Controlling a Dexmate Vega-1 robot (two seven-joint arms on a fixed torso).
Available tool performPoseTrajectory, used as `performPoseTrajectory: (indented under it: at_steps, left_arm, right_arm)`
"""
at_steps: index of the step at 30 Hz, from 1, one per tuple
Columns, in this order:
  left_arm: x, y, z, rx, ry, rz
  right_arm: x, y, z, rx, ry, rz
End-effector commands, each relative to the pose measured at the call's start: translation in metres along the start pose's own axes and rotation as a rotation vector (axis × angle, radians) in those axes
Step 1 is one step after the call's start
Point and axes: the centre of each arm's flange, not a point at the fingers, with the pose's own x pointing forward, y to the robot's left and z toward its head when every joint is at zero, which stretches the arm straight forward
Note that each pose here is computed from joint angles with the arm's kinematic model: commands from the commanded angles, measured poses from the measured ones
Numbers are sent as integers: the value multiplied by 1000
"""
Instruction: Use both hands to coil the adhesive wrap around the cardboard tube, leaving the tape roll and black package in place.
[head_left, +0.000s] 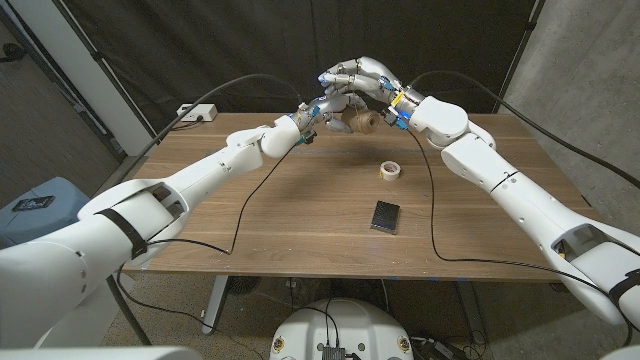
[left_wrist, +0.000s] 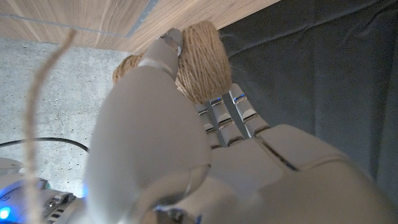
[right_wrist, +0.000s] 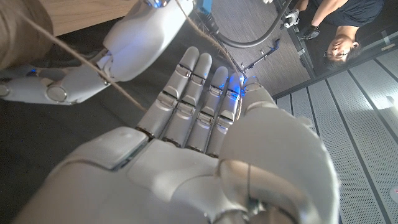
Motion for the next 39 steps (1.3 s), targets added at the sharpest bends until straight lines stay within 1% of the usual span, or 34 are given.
performPoseTrajectory:
  at_steps: [1, 11, 25, 34, 39]
  left_arm:
    - [-2, -3, 0, -12, -12, -20]
    - [-3, -1, 0, -15, -19, -27]
    - [-10, 4, 5, -18, -45, -20]
    - [-12, 6, 8, -21, -61, -26]
    - [-13, 7, 9, -23, -64, -27]
  right_arm:
    - [0, -16, -4, -29, 16, -6]
    - [-4, -27, -9, -42, 27, -11]
    - [-20, -46, -17, -74, 55, -43]
    - [-24, -59, -19, -107, 65, -53]
    - [-26, -63, -20, -117, 72, -54]
